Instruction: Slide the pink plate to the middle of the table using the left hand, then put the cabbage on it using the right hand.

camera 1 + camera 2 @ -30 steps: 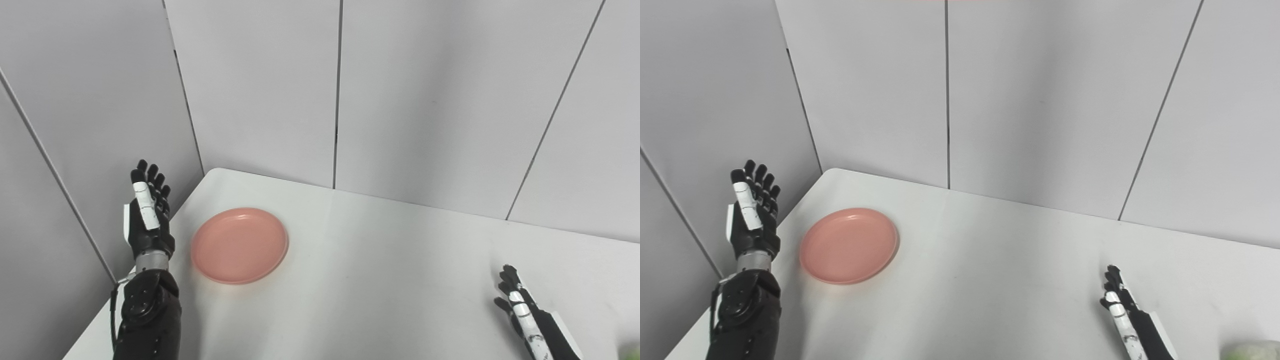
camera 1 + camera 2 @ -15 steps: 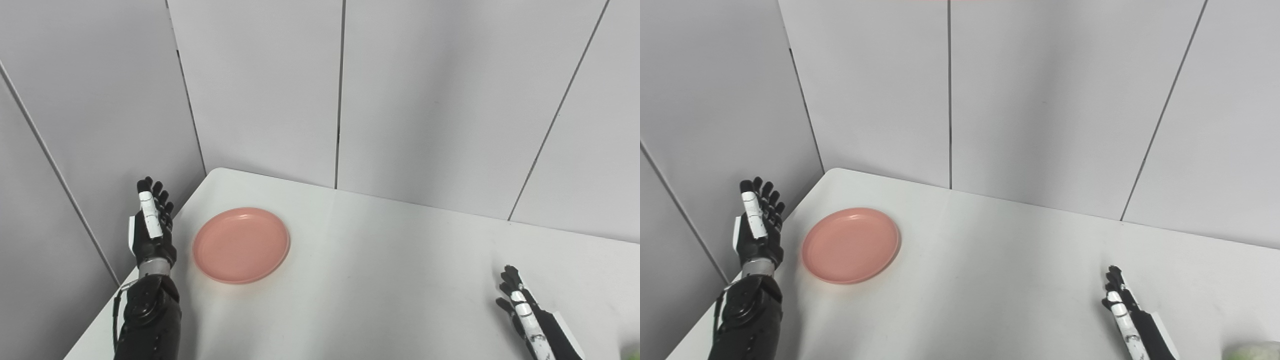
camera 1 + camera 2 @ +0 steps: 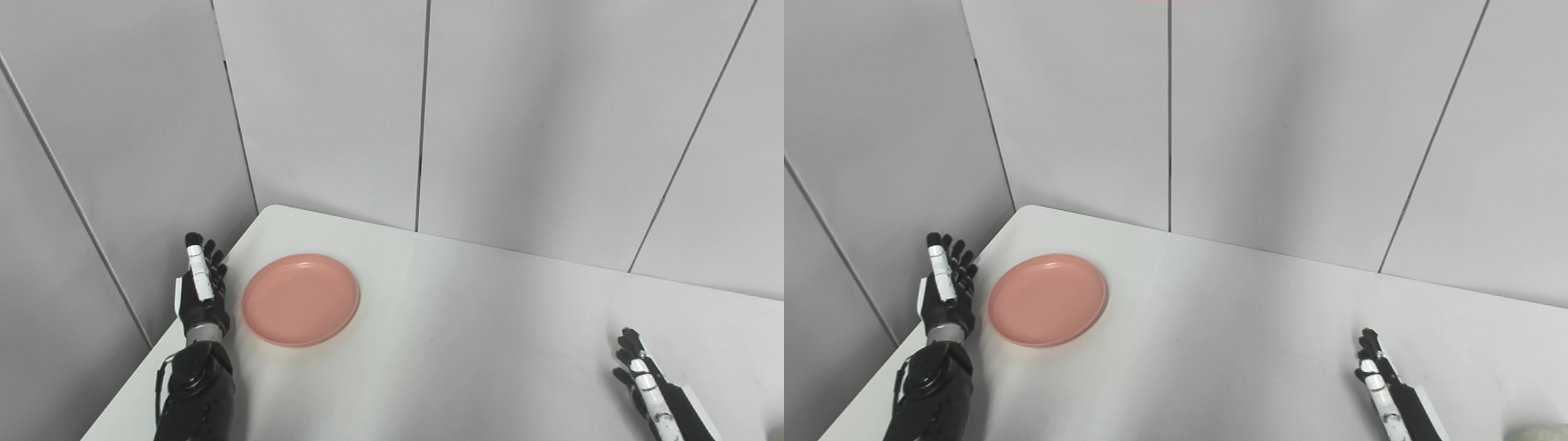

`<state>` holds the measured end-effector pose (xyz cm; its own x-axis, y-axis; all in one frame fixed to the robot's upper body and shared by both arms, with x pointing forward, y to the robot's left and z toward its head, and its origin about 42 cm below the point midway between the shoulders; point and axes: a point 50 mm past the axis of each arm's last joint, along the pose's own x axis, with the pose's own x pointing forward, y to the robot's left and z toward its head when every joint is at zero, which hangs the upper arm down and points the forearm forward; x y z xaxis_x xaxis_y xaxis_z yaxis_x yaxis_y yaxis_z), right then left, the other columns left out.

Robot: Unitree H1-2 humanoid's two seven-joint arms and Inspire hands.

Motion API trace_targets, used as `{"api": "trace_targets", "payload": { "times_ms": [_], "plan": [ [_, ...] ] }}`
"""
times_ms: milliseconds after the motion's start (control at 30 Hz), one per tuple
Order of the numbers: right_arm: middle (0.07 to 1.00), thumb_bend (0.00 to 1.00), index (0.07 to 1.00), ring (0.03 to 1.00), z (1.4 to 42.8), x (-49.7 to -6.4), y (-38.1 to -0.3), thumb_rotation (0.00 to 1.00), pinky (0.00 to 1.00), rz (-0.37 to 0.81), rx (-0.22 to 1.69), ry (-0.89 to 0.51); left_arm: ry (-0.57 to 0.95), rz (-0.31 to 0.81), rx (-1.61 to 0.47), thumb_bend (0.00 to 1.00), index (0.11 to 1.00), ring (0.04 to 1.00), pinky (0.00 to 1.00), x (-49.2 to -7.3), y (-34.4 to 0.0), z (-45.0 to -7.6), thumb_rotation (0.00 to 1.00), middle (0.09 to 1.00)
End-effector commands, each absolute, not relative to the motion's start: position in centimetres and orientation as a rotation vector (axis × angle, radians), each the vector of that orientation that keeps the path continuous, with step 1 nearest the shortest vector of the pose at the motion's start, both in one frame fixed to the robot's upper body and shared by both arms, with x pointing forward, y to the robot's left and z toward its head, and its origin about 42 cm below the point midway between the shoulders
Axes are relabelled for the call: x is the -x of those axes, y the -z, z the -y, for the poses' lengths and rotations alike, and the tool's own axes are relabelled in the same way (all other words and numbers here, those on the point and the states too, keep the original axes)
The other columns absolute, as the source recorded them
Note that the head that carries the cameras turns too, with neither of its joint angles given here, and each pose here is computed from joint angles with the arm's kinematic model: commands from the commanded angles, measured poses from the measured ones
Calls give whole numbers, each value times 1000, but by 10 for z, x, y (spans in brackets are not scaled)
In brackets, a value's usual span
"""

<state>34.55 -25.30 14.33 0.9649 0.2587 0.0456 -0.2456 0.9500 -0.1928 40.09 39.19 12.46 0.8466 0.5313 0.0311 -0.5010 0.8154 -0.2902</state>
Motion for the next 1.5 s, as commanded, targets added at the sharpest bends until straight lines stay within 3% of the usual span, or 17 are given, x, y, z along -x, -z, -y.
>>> {"api": "trace_targets", "payload": {
  "times_ms": [0,633,1467],
  "plan": [
    [1000,203,1000,1000,258,-345,-149,1000,1000,72,211,-249,-544,170,254,844,970,988,1000,-413,-142,-400,983,978],
    [1000,251,1000,1000,257,-345,-147,1000,1000,69,183,-243,-443,42,238,924,1000,1000,1000,-422,-119,-394,1000,1000],
    [1000,247,1000,1000,257,-345,-147,1000,1000,100,247,-266,-316,12,158,891,988,995,1000,-429,-119,-347,1000,993]
  ]
}}
